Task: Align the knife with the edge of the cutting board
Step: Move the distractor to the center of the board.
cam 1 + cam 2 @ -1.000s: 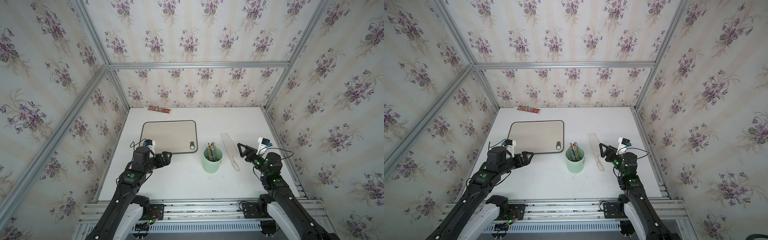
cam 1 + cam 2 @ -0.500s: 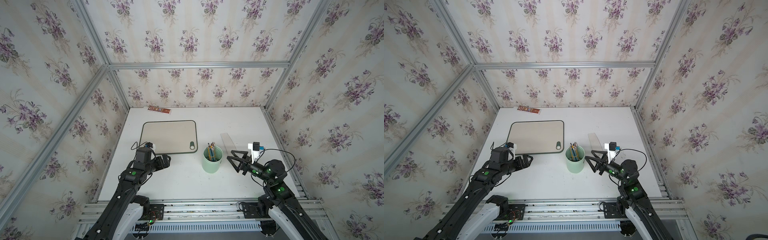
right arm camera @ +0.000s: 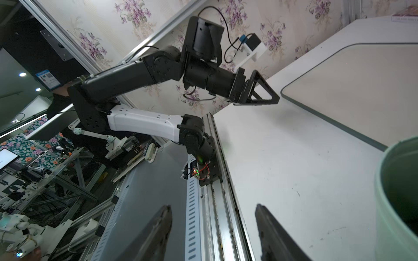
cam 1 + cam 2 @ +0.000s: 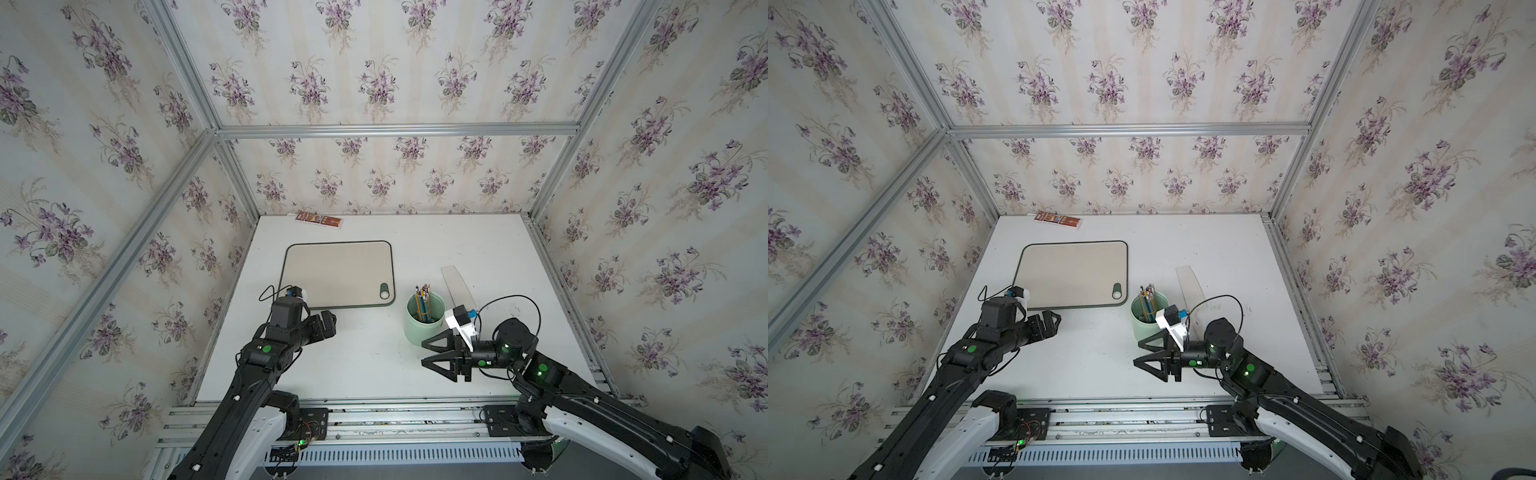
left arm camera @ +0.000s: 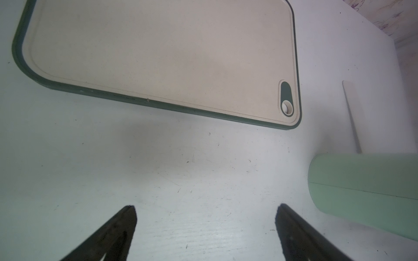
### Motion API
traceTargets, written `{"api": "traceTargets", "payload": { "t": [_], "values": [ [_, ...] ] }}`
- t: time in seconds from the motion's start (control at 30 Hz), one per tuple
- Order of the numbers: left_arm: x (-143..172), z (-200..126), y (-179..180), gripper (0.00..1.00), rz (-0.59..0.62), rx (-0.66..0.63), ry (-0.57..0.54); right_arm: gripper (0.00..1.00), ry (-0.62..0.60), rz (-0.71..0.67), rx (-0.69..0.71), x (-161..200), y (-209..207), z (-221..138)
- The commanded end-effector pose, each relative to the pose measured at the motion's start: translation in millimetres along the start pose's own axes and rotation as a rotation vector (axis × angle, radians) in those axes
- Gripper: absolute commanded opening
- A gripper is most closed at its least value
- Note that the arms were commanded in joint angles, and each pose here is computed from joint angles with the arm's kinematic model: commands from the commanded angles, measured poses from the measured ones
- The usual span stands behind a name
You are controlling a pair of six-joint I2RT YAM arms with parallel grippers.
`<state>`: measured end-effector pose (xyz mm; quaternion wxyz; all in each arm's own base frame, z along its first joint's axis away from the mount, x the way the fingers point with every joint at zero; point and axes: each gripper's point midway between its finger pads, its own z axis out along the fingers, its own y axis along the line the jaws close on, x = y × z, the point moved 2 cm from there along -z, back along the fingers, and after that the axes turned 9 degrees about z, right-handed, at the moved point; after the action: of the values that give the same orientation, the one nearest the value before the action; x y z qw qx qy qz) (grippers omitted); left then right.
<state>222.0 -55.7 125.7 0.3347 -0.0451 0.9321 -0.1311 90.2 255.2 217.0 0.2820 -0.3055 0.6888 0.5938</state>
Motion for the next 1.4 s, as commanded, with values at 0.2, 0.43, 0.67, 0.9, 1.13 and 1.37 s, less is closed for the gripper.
{"api": "traceTargets", "payload": {
  "t": [0.2, 0.43, 0.67, 0.9, 1.13, 1.37],
  "values": [
    [2.3, 5.5, 10.9, 0.99, 0.018, -0.062, -0.004, 0.62, 0.115, 0.011, 0.246, 35.1, -47.4, 20.7],
    [3.8, 8.2, 13.3, 0.99, 0.016, -0.074, 0.000, 0.64, 0.047, 0.008, 0.404, 39.3, -87.2, 22.6],
    [4.8, 10.2, 17.3, 0.99, 0.010, -0.097, 0.004, 0.62, -0.035, 0.004, 0.592, 15.4, -131.7, 35.2],
    [4.6, 8.9, 18.8, 0.99, 0.009, -0.104, -0.010, 0.61, -0.131, 0.066, 0.700, -22.9, -178.7, 39.6],
    [4.4, 9.0, 20.1, 0.99, 0.008, -0.112, -0.012, 0.60, -0.158, 0.105, 0.806, -56.0, -237.9, 40.0],
    [5.1, 9.9, 18.2, 0.99, 0.012, -0.098, -0.010, 0.62, -0.206, 0.159, 0.812, -97.0, -296.2, 40.3]
  ]
}}
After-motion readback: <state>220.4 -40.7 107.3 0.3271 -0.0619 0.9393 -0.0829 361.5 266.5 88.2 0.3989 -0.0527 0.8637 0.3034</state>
